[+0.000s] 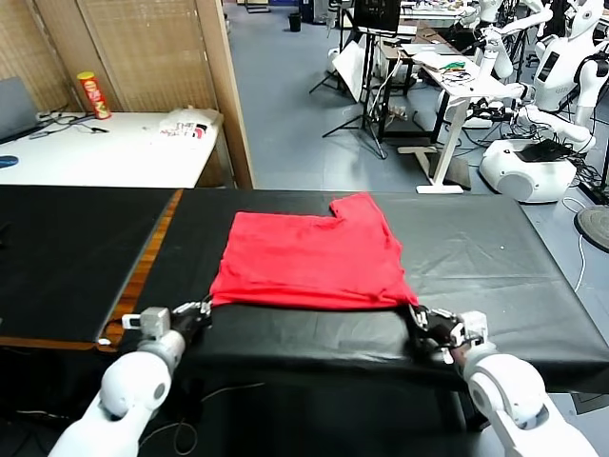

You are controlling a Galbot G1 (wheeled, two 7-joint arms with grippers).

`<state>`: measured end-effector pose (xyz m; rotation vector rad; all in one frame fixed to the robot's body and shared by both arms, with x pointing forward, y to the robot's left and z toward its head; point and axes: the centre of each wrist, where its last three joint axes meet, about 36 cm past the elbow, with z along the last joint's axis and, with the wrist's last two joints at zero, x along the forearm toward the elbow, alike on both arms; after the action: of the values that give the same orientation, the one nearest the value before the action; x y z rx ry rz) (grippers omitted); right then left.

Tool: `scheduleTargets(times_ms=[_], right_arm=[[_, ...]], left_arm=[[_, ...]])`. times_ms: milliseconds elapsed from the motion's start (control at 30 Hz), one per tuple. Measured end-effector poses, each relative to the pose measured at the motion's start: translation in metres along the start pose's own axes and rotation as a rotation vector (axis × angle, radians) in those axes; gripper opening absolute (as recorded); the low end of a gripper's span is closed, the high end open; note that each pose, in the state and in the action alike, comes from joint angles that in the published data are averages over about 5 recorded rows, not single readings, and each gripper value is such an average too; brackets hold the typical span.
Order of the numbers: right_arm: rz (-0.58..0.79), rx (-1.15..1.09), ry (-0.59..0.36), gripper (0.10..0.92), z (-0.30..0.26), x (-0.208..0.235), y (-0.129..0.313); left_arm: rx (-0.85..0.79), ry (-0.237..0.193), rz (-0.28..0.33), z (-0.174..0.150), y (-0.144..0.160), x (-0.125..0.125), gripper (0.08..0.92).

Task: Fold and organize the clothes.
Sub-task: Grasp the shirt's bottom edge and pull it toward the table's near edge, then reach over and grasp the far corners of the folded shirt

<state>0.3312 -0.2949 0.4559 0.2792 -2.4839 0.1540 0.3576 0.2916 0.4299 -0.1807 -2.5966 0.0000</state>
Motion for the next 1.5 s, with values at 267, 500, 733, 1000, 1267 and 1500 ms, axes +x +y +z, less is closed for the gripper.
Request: scheduleTargets(times_ms=[267,500,733,1000,1267,1500], right_arm=[[0.010,-0.008,0.002,0.597,0.003,0.031,0.012],[-0.020,-0.037,-0.082,0.794,-0.019,0.058,0.014],[0.003,-0.041,-0.218,0.798,-0.056,0.020,-0.012],[0.055,-0.060,-0.350,0.798,-0.123,-0.080,-0.045],[0.080,-0.086,-0.271,0.798,-0.173,-0.172,-0.054],[0.092,-0.088,-0.194,0.798,-0.193,-0.223,-0.062]], left_arm=[[0.001,0.036,0.006,-0.001,-0.006,0.026,0.268],[0.005,0.088,-0.024,-0.017,-0.011,0.044,0.651],[0.012,0.013,-0.005,-0.050,-0.009,0.049,0.796],[0.077,-0.078,0.012,-0.100,0.010,-0.007,0.798],[0.125,-0.084,-0.005,-0.155,0.029,-0.088,0.798],[0.129,-0.014,-0.026,-0.176,0.031,-0.146,0.798]])
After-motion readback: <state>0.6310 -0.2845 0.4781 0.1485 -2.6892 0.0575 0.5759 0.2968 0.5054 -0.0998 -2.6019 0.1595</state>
